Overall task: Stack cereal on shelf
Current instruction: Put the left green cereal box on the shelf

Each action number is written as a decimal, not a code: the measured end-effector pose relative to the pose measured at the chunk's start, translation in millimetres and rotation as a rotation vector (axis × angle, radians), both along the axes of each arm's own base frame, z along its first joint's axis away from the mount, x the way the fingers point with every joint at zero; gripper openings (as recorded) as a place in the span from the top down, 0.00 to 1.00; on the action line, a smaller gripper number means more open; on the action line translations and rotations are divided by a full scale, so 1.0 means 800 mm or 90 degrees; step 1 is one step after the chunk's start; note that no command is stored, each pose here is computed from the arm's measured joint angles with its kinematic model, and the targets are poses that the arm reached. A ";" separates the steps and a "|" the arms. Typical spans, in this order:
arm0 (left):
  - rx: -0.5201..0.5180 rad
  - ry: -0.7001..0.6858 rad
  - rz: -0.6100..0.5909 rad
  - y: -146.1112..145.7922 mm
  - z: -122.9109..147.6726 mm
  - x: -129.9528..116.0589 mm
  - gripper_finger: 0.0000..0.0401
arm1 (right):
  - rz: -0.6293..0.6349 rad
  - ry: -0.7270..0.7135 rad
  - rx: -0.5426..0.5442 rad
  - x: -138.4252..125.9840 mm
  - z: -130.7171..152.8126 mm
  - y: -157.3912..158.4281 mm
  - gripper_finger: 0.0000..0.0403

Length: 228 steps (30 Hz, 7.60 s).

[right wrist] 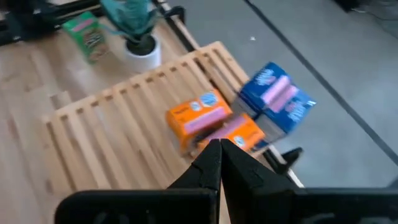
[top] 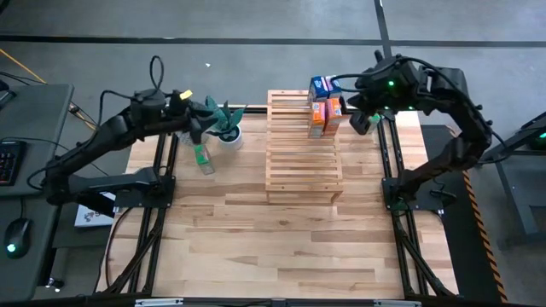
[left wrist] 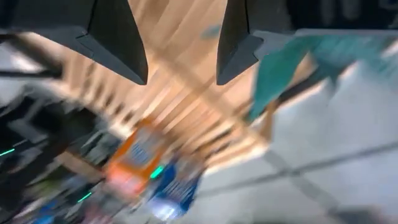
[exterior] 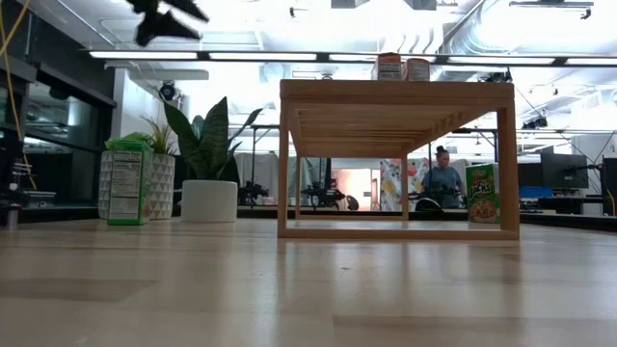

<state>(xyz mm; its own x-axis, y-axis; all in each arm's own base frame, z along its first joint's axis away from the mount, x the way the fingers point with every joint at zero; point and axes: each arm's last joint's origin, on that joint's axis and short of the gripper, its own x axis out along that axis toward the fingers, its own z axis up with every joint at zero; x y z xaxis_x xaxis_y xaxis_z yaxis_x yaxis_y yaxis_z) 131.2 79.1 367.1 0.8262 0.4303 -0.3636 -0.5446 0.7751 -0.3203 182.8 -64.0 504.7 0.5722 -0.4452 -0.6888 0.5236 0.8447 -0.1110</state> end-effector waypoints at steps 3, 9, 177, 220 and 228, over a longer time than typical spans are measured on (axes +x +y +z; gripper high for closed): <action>-0.045 0.079 0.040 -0.003 -0.011 -0.009 0.51 | -0.036 -0.008 -0.012 -0.009 0.003 0.001 1.00; -0.142 0.173 0.082 -0.010 -0.031 -0.021 0.40 | -0.090 -0.016 -0.022 -0.023 0.006 0.003 1.00; 0.291 0.196 -0.438 -0.037 0.031 0.373 0.33 | -0.168 -0.080 -0.030 -0.020 0.012 -0.001 1.00; 0.006 0.043 -0.319 -0.007 -0.101 0.307 1.00 | 0.057 -0.050 0.302 0.057 -0.240 0.103 1.00; 0.043 0.041 -0.319 0.002 -0.102 0.329 1.00 | 0.030 -0.060 0.234 0.057 -0.240 0.099 1.00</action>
